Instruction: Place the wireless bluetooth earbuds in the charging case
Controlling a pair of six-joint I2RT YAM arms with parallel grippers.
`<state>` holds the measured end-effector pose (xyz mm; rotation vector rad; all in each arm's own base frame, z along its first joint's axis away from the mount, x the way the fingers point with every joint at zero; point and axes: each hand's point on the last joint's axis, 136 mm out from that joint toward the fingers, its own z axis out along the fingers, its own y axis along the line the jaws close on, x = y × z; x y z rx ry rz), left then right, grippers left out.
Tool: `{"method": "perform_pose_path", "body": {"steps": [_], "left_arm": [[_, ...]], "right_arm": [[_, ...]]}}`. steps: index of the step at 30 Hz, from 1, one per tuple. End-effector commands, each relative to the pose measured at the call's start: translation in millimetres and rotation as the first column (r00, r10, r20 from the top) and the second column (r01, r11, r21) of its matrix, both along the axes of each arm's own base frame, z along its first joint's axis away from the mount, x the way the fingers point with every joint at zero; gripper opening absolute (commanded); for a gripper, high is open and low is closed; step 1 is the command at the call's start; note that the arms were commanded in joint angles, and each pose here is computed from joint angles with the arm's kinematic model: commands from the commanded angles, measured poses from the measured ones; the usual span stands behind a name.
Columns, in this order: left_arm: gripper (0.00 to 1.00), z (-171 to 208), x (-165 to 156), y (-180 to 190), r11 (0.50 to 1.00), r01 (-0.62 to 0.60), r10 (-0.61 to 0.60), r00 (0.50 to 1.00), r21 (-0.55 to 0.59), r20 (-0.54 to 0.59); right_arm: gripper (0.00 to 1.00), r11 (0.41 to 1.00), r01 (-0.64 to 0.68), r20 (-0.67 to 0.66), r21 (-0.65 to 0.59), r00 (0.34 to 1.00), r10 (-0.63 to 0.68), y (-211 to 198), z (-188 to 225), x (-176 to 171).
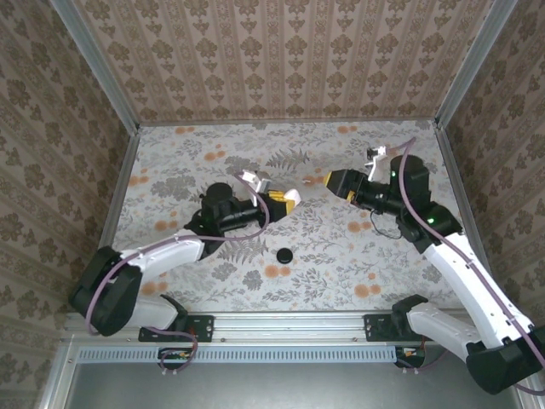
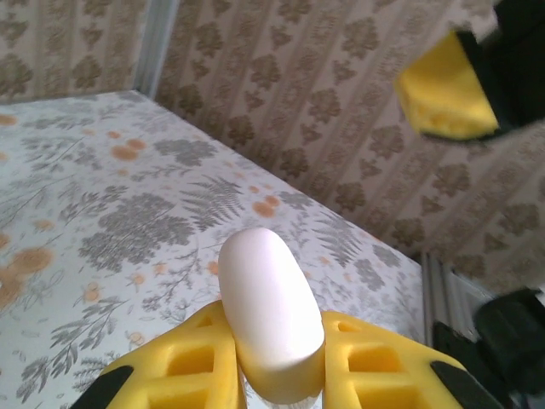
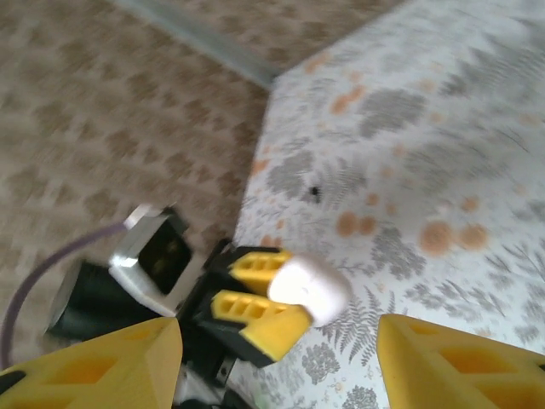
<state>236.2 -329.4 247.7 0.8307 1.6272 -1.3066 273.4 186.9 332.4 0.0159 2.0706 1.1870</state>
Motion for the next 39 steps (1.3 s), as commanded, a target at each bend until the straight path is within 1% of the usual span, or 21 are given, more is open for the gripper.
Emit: {"method": "perform_pose_path", "body": {"steps": [1,4,6,9,11,13,15,20,23,27,32,35,39], "left_arm": [[0.07,19,-40,7,0.975,0.211,-0.215,0.974,0.073,0.066],[0.04,26,-53,17,0.955,0.252,-0.273,0.953,0.153,0.131],[0.01,31,-62,22,0.941,0.287,-0.317,0.933,0.179,0.169],[0.00,36,-77,28,0.919,0.346,-0.384,0.894,0.186,0.232],[0.00,37,-81,29,0.915,0.358,-0.396,0.884,0.186,0.248],[0.00,36,-83,30,0.910,0.367,-0.407,0.878,0.191,0.252],[0.00,36,-83,30,0.907,0.370,-0.412,0.876,0.200,0.251],[0.00,37,-81,29,0.907,0.363,-0.413,0.867,0.215,0.279],[0.00,40,-80,29,0.907,0.362,-0.414,0.861,0.216,0.295],[0.00,46,-80,29,0.907,0.362,-0.415,0.855,0.216,0.310],[0.00,44,-76,28,0.914,0.329,-0.394,0.857,0.236,0.333],[0.00,43,-73,27,0.921,0.300,-0.375,0.855,0.249,0.359],[0.00,46,-68,25,0.932,0.262,-0.347,0.848,0.252,0.400]], "right_arm": [[0.64,0.940,-0.301,0.130,-0.163,0.938,0.323,21,4,-37],[0.64,0.888,-0.370,0.177,-0.273,0.888,0.425,27,-4,-48],[0.64,0.862,-0.404,0.208,-0.307,0.855,0.475,33,-5,-53],[0.64,0.843,-0.455,0.218,-0.288,0.826,0.520,44,-3,-54],[0.63,0.828,-0.496,0.207,-0.260,0.809,0.550,54,-2,-55],[0.63,0.816,-0.516,0.186,-0.260,0.803,0.567,63,-5,-55],[0.65,0.819,-0.516,0.144,-0.250,0.817,0.558,71,-11,-52],[0.70,0.829,-0.531,0.057,-0.176,0.835,0.547,94,-24,-52],[0.73,0.827,-0.534,0.020,-0.175,0.838,0.545,98,-35,-54],[0.74,0.844,-0.508,-0.031,-0.173,0.859,0.511,96,-45,-49],[0.73,0.890,-0.446,-0.132,-0.094,0.892,0.433,99,-55,-39],[0.73,0.904,-0.427,-0.185,-0.018,0.890,0.416,104,-59,-38],[0.73,0.913,-0.404,-0.224,0.056,0.886,0.405,108,-61,-37]]}}
